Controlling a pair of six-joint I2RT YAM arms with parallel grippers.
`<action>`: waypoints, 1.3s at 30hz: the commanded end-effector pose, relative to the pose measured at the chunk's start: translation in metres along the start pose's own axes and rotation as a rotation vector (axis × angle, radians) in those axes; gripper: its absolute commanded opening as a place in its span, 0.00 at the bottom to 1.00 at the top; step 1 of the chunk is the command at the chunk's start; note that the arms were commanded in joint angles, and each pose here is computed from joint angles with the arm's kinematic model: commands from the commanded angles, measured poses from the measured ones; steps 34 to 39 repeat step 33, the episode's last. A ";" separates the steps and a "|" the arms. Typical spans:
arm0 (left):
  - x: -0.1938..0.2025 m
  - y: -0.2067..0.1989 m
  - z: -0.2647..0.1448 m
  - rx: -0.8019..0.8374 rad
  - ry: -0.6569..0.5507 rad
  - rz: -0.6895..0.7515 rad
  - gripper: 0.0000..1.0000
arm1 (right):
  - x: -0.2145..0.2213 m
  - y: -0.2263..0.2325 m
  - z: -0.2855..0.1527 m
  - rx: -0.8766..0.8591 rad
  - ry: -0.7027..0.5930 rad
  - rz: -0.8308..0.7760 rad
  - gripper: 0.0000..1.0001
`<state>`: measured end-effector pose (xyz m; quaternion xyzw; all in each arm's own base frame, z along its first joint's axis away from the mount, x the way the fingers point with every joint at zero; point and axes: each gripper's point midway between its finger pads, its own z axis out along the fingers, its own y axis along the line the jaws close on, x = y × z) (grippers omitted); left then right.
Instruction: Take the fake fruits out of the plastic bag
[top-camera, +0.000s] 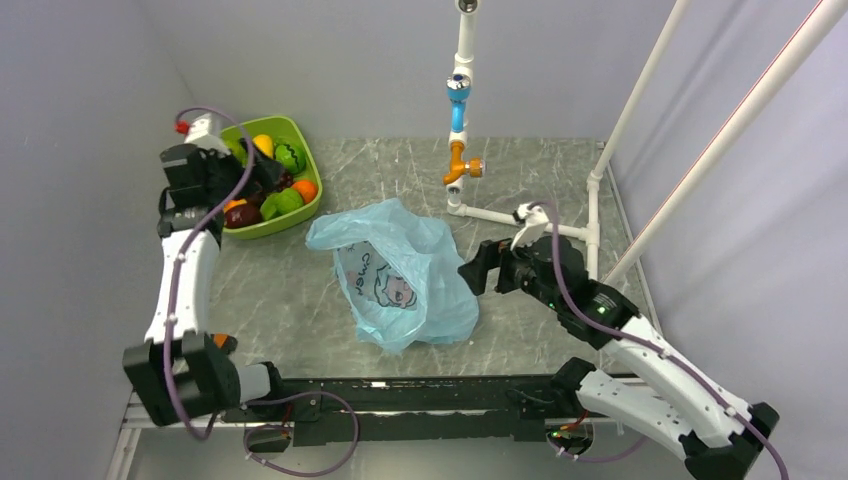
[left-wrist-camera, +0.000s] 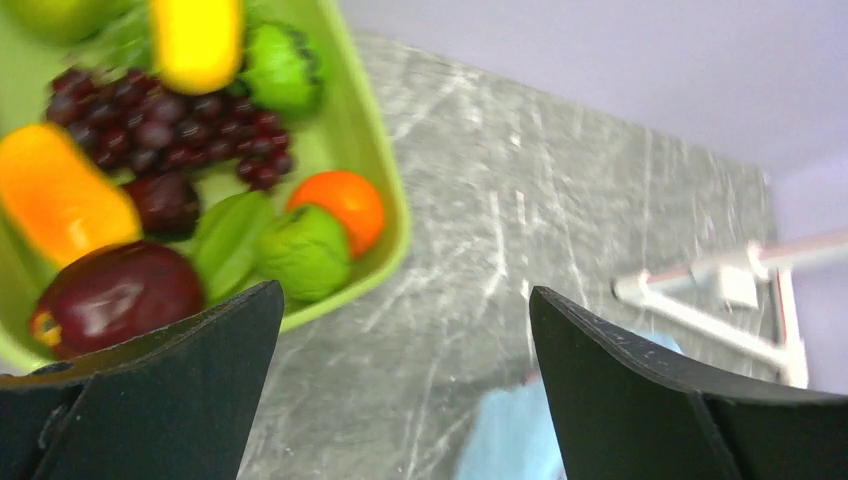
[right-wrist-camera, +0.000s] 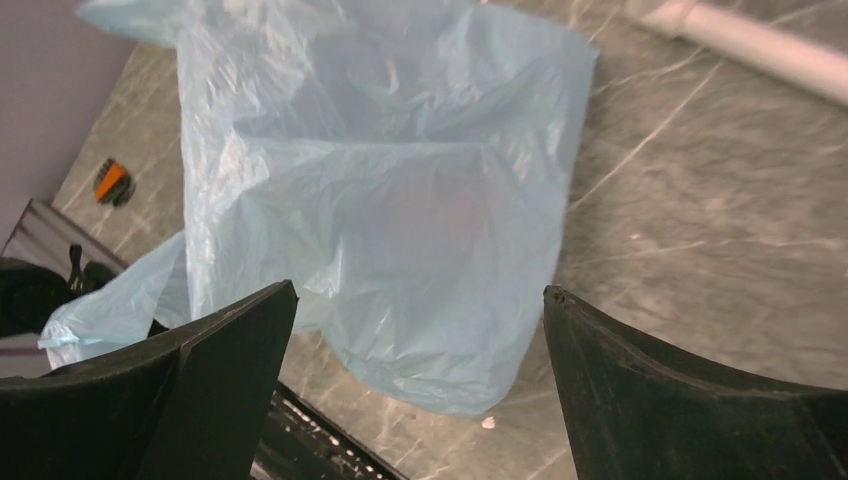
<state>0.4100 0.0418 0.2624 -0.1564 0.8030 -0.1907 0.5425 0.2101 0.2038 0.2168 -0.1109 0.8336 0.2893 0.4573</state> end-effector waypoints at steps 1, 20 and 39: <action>0.001 -0.075 -0.040 0.099 -0.053 0.248 0.99 | -0.045 -0.015 -0.040 0.123 -0.148 -0.037 0.98; -0.058 -0.232 -0.319 0.624 -0.565 0.186 0.99 | -0.178 -0.015 -0.211 0.215 -0.692 -0.124 1.00; -0.053 -0.228 -0.331 0.604 -0.581 0.158 0.99 | -0.180 -0.010 -0.261 0.138 -0.857 -0.132 1.00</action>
